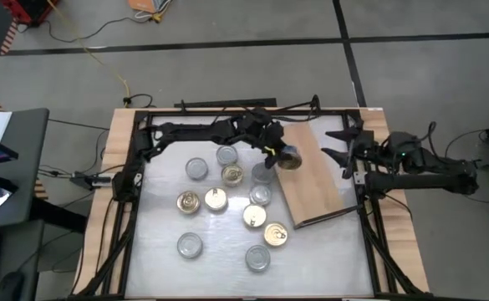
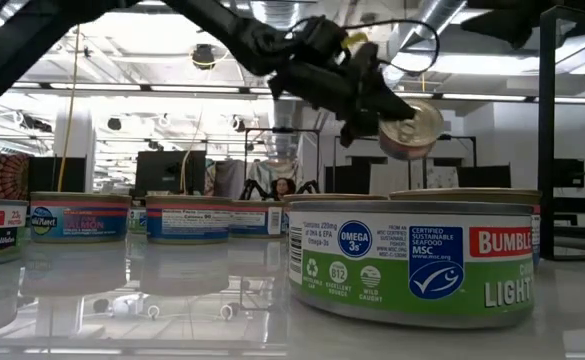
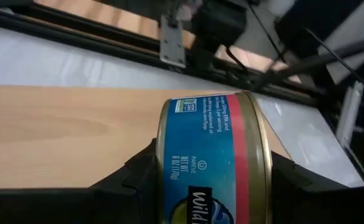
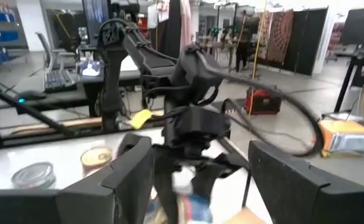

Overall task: Stack canned seafood by type on shelf
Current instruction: Put the blue tuna can on the shelf

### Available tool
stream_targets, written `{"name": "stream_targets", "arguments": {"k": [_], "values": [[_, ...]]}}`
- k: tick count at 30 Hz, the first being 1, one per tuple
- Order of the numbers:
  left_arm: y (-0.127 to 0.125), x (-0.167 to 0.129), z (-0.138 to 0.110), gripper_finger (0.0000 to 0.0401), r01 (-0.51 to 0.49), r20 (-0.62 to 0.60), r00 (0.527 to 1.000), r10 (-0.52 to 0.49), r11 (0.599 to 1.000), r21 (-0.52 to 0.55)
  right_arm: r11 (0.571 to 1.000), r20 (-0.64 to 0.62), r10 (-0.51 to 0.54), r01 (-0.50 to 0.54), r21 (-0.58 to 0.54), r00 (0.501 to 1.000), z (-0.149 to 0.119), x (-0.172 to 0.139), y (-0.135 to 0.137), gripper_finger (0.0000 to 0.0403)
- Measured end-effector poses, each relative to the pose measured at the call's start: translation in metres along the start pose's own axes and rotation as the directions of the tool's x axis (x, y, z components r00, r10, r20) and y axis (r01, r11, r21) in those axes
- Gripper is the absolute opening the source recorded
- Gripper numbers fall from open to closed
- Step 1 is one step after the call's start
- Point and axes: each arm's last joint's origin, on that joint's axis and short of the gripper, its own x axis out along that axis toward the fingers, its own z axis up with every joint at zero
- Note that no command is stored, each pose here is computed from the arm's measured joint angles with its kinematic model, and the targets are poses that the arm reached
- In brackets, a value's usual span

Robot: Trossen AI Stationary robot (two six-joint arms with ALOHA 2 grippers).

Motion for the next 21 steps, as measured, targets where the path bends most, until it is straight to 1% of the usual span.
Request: {"name": "stream_targets", "arguments": {"k": [4,8,11,15,17,21], "values": [[0.009,0.014,-0.001,0.0183,-0.039,0.049,0.998,0.041,0.998,-0.041,0.997,0.000,-0.058,0.058,0.042,0.998,-0.002,-0.012,-0.005,0.0283],[0.020,0.035,-0.017,0.0184,-0.048,0.004,0.999,0.049,0.988,-0.149,0.996,-0.007,-0.062,0.062,0.071,0.998,-0.004,-0.018,-0.006,0.0283],[0.026,0.041,-0.024,0.0184,-0.052,-0.017,0.999,0.050,0.980,-0.193,0.995,-0.032,-0.059,0.061,0.083,0.998,-0.007,-0.019,-0.006,0.0283],[0.028,0.038,-0.016,0.0185,-0.037,0.009,0.999,0.040,0.979,-0.199,0.994,-0.041,-0.059,0.062,0.089,0.997,-0.008,-0.019,-0.006,0.0283],[0.028,0.038,-0.017,0.0193,-0.041,0.004,0.999,0.043,0.983,-0.179,0.994,-0.041,-0.059,0.062,0.089,0.997,-0.008,-0.019,-0.006,0.0283],[0.027,0.039,-0.019,0.0231,-0.045,-0.011,0.999,0.044,0.987,-0.153,0.993,-0.040,-0.059,0.063,0.104,0.997,-0.008,-0.019,-0.006,0.0283]]}}
